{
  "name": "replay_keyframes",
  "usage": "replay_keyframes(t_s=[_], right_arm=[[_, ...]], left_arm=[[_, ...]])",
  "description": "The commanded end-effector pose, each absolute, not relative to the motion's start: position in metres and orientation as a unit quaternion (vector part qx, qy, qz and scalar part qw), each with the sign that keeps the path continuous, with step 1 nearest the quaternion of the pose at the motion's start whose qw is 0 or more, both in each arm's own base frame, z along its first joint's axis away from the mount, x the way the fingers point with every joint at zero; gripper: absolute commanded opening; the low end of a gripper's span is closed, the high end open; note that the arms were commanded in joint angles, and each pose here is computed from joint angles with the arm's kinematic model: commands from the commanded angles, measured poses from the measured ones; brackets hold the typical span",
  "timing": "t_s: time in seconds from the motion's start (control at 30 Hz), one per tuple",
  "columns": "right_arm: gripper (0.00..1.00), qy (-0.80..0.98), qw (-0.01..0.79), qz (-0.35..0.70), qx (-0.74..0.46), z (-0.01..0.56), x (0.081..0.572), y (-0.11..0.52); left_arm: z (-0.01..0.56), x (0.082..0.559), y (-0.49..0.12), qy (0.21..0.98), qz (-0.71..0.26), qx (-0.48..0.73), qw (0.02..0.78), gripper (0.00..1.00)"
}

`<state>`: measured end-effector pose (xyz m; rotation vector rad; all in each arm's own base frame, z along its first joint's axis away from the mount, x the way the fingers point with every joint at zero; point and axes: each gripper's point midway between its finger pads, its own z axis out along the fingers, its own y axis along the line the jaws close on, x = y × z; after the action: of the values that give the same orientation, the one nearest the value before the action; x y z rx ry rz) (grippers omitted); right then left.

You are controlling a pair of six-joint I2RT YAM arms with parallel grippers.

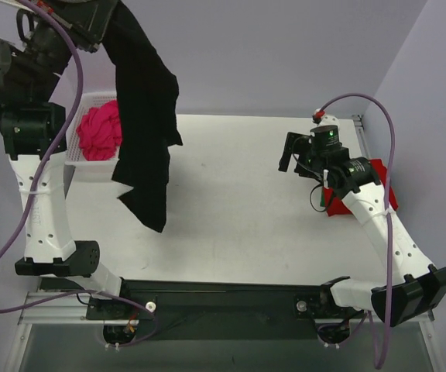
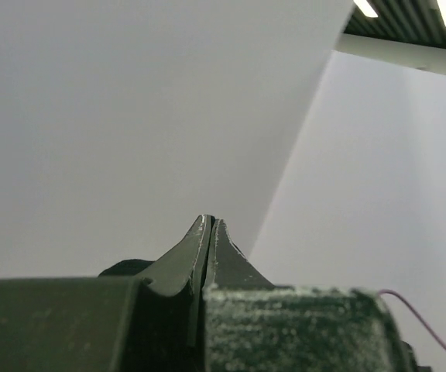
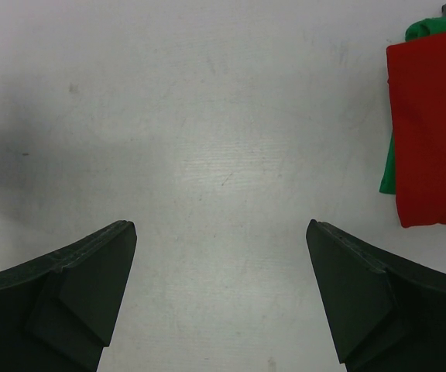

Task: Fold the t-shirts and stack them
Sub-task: Move the tshirt to the center of the board

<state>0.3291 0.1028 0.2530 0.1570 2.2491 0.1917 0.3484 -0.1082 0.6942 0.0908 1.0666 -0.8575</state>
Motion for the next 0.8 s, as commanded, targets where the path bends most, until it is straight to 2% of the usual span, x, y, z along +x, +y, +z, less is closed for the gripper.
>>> replay_keyframes(t_s=[0.0,0.1,0.17,0.2,0.23,0.27,0.33,0.4,0.43,0.5,0.57,0.6,0.77], right_arm=[[0.99,0.893,0.437,0.073,0.08,0.259,0.323,0.094],[0.99,0.894,0.434,0.074,0.083,0.255,0.32,0.094],[0.99,0.895,0.432,0.074,0.084,0.253,0.317,0.093],[0.99,0.895,0.431,0.073,0.086,0.252,0.317,0.093],[0.99,0.898,0.426,0.071,0.085,0.247,0.315,0.092],[0.99,0.899,0.425,0.068,0.086,0.245,0.314,0.091],[0.99,0.902,0.417,0.066,0.084,0.239,0.312,0.091],[0.99,0.908,0.407,0.062,0.08,0.231,0.309,0.09],[0.99,0.911,0.401,0.06,0.076,0.227,0.308,0.09],[0.99,0.917,0.389,0.059,0.065,0.219,0.305,0.092],[0.98,0.925,0.372,0.064,0.054,0.208,0.302,0.096],[0.98,0.928,0.364,0.066,0.05,0.203,0.301,0.099],[0.96,0.949,0.304,0.088,0.006,0.17,0.293,0.126]], left_arm=[[0.714,0.328,-0.148,0.444,-0.47,0.086,0.758,0.0],[0.68,0.353,-0.182,0.48,-0.512,0.094,0.706,0.0],[0.625,0.391,-0.203,0.542,-0.521,0.075,0.655,0.0],[0.601,0.407,-0.207,0.568,-0.51,0.068,0.642,0.05],[0.548,0.43,-0.214,0.626,-0.497,0.045,0.6,0.16],[0.513,0.449,-0.218,0.659,-0.478,0.032,0.58,0.39],[0.431,0.465,-0.228,0.74,-0.425,0.028,0.521,0.58],[0.346,0.481,-0.231,0.809,-0.367,0.012,0.458,0.63],[0.306,0.469,-0.233,0.85,-0.341,0.002,0.401,0.64],[0.245,0.455,-0.228,0.897,-0.285,0.001,0.337,0.68],[0.208,0.43,-0.224,0.921,-0.246,0.009,0.3,0.71],[0.195,0.42,-0.221,0.927,-0.235,0.017,0.291,0.75],[0.154,0.369,-0.186,0.949,-0.18,-0.001,0.259,0.76]])
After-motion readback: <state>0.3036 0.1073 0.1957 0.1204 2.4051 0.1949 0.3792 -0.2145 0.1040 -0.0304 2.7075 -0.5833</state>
